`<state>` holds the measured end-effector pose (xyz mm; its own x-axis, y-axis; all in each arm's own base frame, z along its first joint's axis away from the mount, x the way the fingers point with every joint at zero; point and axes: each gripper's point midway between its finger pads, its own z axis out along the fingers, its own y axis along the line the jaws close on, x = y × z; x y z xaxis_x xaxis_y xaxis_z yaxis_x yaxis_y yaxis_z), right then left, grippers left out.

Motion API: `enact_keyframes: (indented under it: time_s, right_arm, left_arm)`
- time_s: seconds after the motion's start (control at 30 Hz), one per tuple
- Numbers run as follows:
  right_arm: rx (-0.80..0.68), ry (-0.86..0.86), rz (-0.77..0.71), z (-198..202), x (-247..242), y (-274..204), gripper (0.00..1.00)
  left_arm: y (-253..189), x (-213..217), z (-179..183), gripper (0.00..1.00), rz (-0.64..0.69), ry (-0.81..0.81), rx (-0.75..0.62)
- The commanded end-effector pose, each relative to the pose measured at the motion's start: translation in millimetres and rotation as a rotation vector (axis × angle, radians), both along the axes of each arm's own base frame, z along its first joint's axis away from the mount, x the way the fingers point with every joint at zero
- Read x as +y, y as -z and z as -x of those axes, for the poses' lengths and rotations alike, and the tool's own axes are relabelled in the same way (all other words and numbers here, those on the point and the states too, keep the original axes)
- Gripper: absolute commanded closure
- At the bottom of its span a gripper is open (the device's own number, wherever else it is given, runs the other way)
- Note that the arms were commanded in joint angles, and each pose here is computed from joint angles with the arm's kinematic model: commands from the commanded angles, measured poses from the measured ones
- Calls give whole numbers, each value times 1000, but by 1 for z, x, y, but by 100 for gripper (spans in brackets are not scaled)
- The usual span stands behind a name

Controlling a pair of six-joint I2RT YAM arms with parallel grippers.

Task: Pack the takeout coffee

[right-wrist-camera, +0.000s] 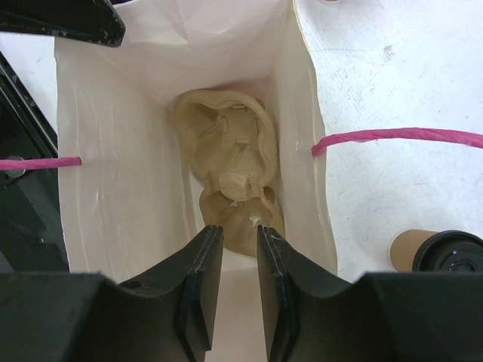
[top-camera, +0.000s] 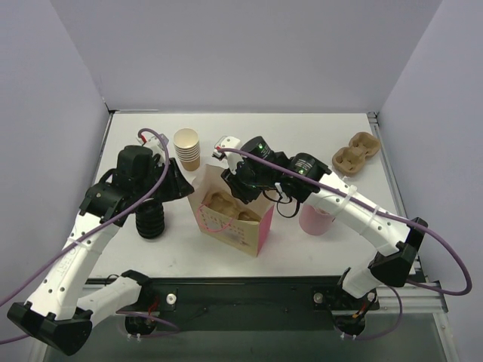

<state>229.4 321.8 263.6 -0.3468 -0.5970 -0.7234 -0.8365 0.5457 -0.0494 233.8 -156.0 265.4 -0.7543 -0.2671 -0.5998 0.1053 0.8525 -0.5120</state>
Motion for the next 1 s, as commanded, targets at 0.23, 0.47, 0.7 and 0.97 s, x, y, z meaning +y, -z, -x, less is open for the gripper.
enact_keyframes:
  time_s: [0.23,0.47,0.7,0.97]
  right_arm:
    - [19,3,-21,10,-5,-8,71]
    - [35,-5,-19,18,-13,-7,69]
    - [28,24,-41,23,-23,-18,68]
    - [-24,292,-255,18,-52,-102,49]
  left_arm:
    - [-32,2,-29,38,-53,1,-145]
    - [-33,-10,-47,38,-80,74,-178]
    - [-28,-24,-50,77,-53,140,-167]
    - [-81,-43,-15,100,36,212,-408]
